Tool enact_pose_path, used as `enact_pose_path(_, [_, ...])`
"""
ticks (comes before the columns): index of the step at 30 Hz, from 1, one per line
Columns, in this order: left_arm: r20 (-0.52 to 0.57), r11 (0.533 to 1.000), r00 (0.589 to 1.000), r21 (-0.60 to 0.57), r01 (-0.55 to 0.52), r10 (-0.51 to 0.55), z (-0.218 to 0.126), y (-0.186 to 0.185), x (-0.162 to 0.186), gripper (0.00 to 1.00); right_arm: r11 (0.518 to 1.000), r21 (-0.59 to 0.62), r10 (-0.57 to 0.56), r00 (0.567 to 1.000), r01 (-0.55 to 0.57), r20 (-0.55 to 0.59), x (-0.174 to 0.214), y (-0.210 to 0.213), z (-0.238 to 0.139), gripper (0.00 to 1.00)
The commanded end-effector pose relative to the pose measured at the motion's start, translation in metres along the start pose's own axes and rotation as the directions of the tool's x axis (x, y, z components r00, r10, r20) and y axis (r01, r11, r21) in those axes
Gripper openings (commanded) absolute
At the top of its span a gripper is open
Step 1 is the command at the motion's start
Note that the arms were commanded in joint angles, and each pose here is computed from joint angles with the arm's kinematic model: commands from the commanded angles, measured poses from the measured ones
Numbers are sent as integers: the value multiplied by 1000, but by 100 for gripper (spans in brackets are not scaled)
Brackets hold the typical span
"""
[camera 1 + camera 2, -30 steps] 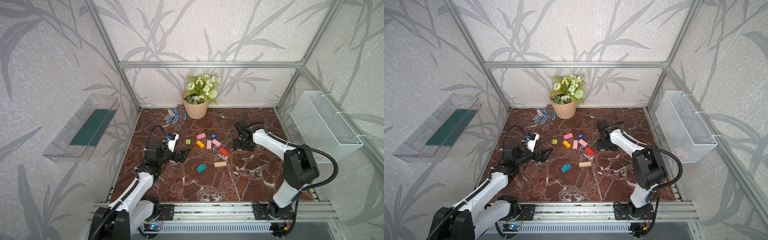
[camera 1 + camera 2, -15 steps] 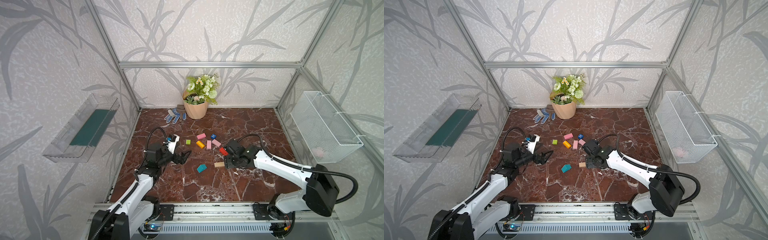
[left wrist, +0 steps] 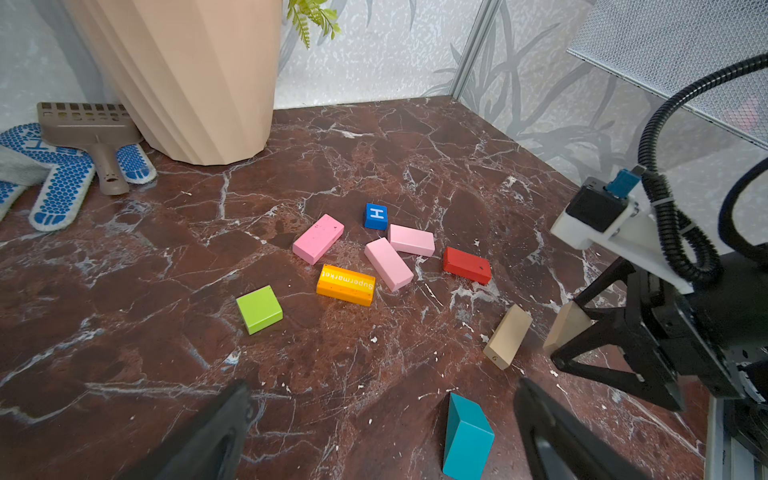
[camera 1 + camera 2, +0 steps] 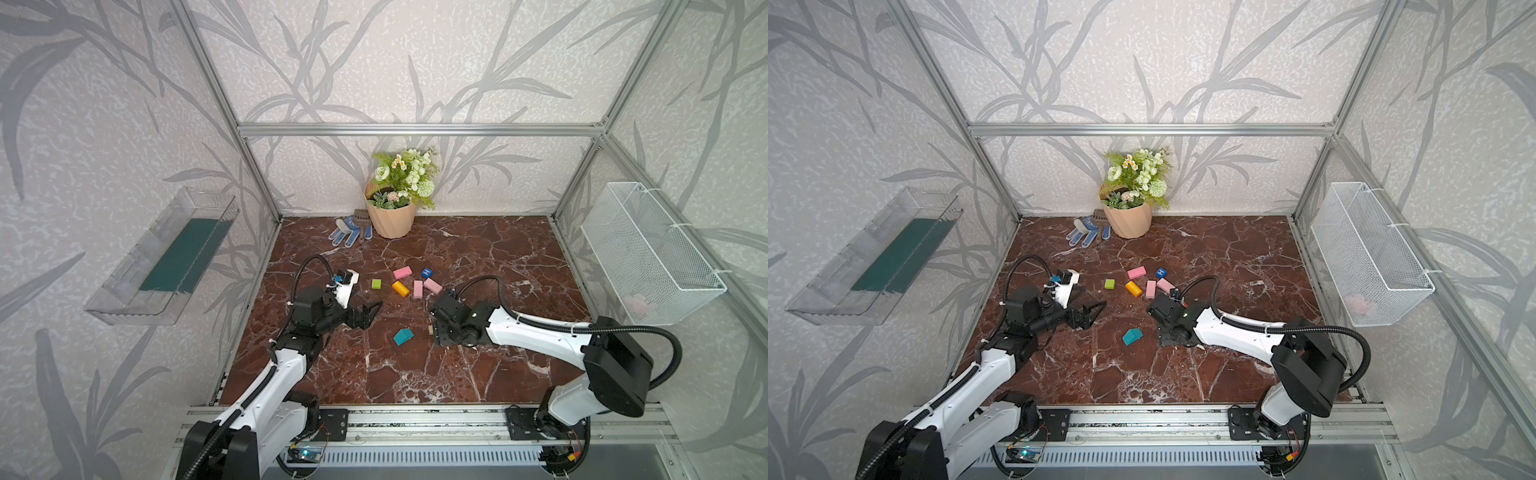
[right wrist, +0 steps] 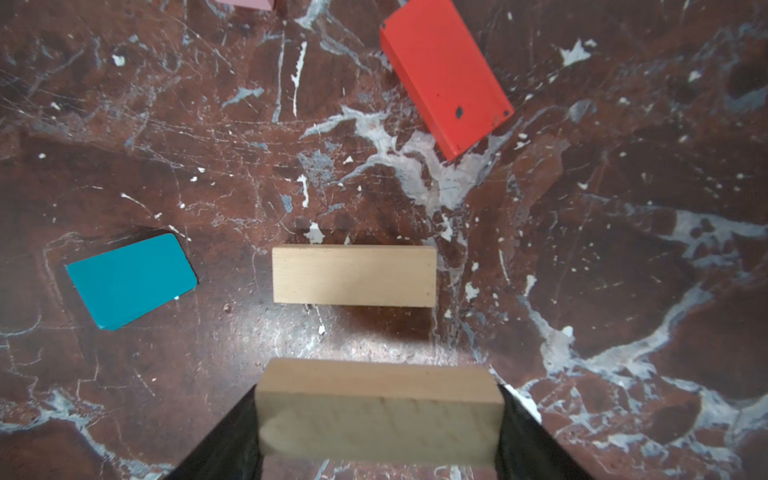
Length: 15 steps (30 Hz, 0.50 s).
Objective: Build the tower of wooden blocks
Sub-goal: 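Carry the beige bar with the right gripper toward the first beige bar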
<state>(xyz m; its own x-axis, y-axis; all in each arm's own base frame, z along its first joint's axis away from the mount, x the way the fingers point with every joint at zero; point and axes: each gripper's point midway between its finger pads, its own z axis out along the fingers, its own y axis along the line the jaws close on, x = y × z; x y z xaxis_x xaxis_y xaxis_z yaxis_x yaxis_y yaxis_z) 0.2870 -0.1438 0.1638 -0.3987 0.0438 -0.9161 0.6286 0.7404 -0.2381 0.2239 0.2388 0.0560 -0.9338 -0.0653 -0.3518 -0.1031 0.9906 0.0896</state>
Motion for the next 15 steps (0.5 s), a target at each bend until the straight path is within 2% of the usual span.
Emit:
enact_pose_path(1, [18,999,999,2,-33,33,-1,-2,-4,99,1000,4,4,1000,-4,20,-1,6,6,49])
enact_pose_path(9, [16,1000,999,-5,-30,30,0,0,-4,99,1000,10,-23,999,22,27,-1,18,20,47])
enact_pose_path(12, [16,1000,999,-4,-31,31,0,0,-4,99,994,97,-49,996,42,73,-5,9,5,45])
enact_pose_path(15, [17,1000,999,-2,-31,31,0,0,-4,99,996,75,-54,992,46,113,0,5,-1,49])
